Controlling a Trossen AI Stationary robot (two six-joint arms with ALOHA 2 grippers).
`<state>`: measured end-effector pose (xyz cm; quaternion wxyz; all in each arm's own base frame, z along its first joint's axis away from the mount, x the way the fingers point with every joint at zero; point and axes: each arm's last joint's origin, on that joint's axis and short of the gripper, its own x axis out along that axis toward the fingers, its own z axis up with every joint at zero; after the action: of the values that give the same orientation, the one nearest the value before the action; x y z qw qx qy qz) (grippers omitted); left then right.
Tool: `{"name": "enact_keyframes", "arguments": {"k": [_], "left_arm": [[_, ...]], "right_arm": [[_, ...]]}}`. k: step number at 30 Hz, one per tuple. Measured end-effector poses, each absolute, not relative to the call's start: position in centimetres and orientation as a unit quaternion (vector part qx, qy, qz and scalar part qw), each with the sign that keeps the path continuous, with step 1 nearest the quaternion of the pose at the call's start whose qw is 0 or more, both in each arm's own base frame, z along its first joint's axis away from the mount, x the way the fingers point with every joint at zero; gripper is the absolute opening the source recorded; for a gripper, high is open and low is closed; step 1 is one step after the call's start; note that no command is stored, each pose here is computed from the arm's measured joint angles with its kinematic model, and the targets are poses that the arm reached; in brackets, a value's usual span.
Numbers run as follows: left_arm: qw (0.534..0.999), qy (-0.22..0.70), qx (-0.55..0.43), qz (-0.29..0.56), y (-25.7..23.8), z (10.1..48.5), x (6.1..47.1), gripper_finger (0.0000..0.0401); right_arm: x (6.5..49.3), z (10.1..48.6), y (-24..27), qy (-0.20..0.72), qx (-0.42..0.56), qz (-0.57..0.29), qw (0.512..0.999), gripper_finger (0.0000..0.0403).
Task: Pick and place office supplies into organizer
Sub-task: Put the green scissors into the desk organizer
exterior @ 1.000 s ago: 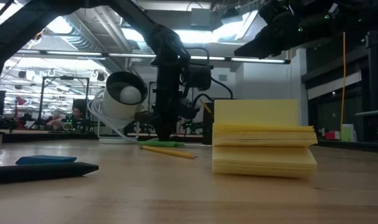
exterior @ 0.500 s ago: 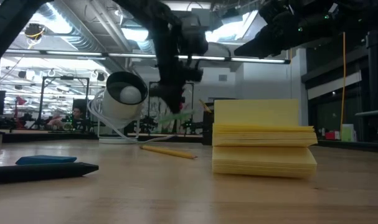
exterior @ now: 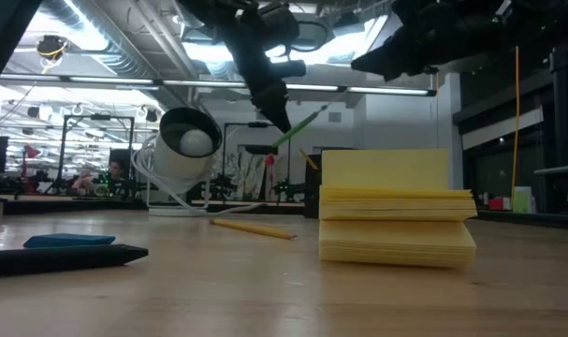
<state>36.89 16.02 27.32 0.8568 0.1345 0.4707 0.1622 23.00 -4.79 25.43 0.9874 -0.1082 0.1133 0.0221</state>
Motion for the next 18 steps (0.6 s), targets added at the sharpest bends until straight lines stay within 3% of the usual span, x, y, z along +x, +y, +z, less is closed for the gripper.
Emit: {"name": "enact_keyframes", "arguments": {"k": [4, 12, 18], "left_arm": [[0.863, 0.467, 0.121, 0.151, 15.9, 27.3, 36.9, 0.0008], [0.868, 0.465, 0.109, 0.137, 15.8, 27.2, 36.9, 0.0008], [0.869, 0.470, 0.083, 0.127, 15.2, 28.0, 36.1, 0.0008]], "right_arm": [[23.3, 25.9, -3.7, 0.125, -0.147, 0.046, 0.980, 0.0026], [25.6, 27.2, -1.7, 0.204, -0.193, -0.009, 0.960, 0.0026], [28.2, 28.6, -1.1, 0.255, -0.228, 0.010, 0.940, 0.0026]]}}
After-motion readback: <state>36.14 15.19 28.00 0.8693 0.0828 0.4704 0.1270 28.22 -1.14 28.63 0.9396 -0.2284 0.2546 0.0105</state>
